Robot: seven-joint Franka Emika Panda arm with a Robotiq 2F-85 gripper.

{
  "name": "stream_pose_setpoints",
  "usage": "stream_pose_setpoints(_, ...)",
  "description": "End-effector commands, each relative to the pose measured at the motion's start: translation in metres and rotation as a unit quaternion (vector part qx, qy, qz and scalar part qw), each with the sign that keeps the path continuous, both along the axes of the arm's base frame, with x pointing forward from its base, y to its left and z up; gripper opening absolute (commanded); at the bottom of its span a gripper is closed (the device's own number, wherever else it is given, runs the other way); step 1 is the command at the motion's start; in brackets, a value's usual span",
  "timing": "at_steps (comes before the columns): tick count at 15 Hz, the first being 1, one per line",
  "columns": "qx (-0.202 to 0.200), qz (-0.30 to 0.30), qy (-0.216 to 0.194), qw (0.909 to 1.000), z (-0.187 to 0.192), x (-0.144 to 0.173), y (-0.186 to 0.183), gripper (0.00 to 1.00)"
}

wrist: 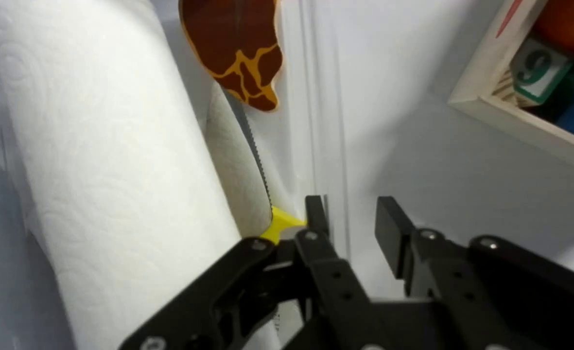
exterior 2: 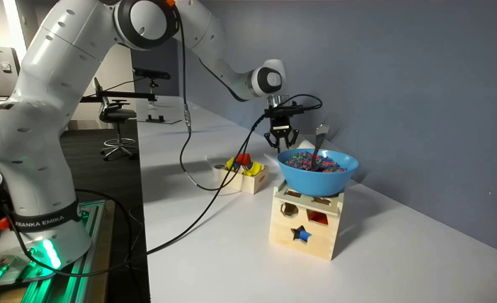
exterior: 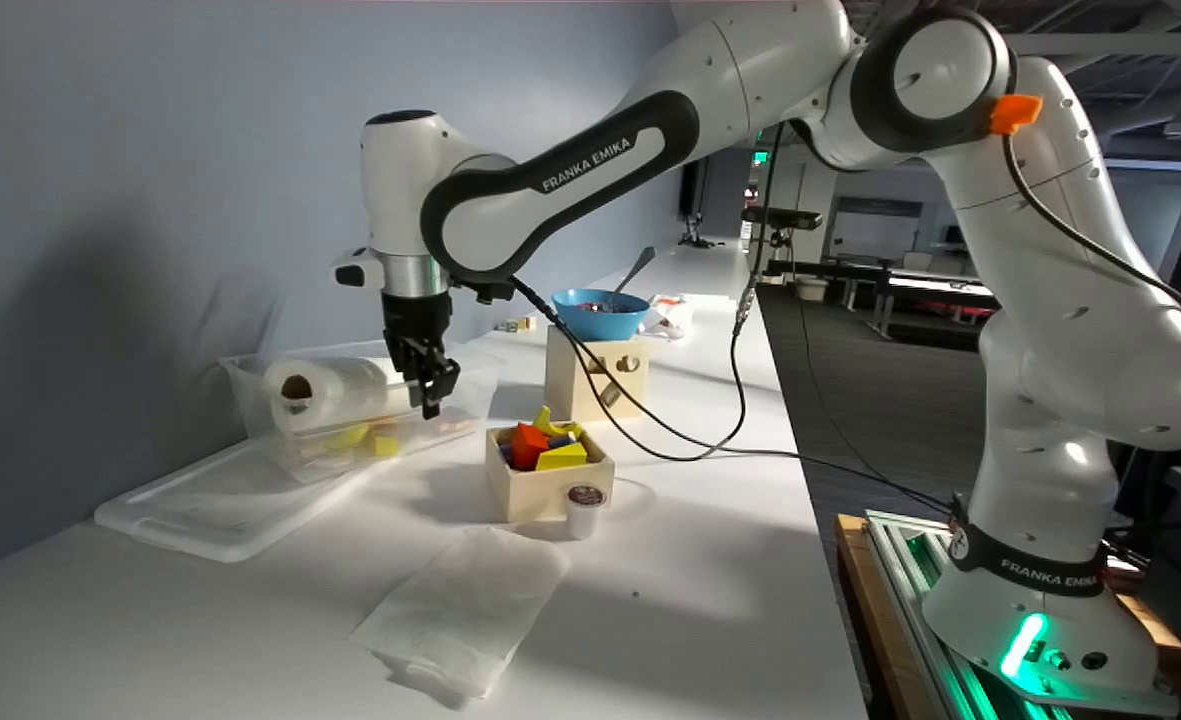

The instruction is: Place the paper towel roll in the tote

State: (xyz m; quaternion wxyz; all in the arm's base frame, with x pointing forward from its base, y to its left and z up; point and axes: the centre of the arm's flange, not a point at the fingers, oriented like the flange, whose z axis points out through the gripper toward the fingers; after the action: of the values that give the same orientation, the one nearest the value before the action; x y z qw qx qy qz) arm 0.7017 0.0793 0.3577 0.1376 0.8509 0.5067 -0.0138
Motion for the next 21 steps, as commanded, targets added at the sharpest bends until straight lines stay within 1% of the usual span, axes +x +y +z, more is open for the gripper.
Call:
stream_pose_setpoints(1,0.005,0.005,0.008,0.9999,0.003,-0.009,0.009,0.03)
stream_pose_setpoints(3,-0.004,0.029,0.009,0.9995,0.005,-0.011,0.02,0.0)
stream_pose_setpoints(5,-0.008,0.079,0.021,0.9966,0.005,-0.012,0.038,0.0)
stream_pose_setpoints(8,-0.005,0.161,0.037,0.9863,0.006,-0.019,0.075,0.01)
stream_pose_setpoints(11,0.001,0.236,0.043,0.9707,0.017,-0.038,0.111,0.01)
stream_pose_setpoints(13,0.005,0.285,0.054,0.9568,0.019,-0.06,0.137,0.01)
stream_pose_setpoints(15,0.005,0.334,0.07,0.9399,0.027,-0.08,0.149,0.01)
stream_pose_setpoints(16,-0.006,0.349,0.072,0.9343,0.038,-0.089,0.151,0.01)
stream_pose_setpoints(17,-0.002,0.315,0.058,0.9473,0.015,-0.058,0.158,0.05)
stream_pose_setpoints(18,-0.006,0.329,0.063,0.9422,0.02,-0.065,0.163,0.05)
stream_pose_setpoints(20,-0.01,0.338,0.066,0.9387,0.027,-0.073,0.163,0.05)
stream_pose_setpoints(21,-0.011,0.34,0.067,0.9378,0.028,-0.075,0.161,0.01)
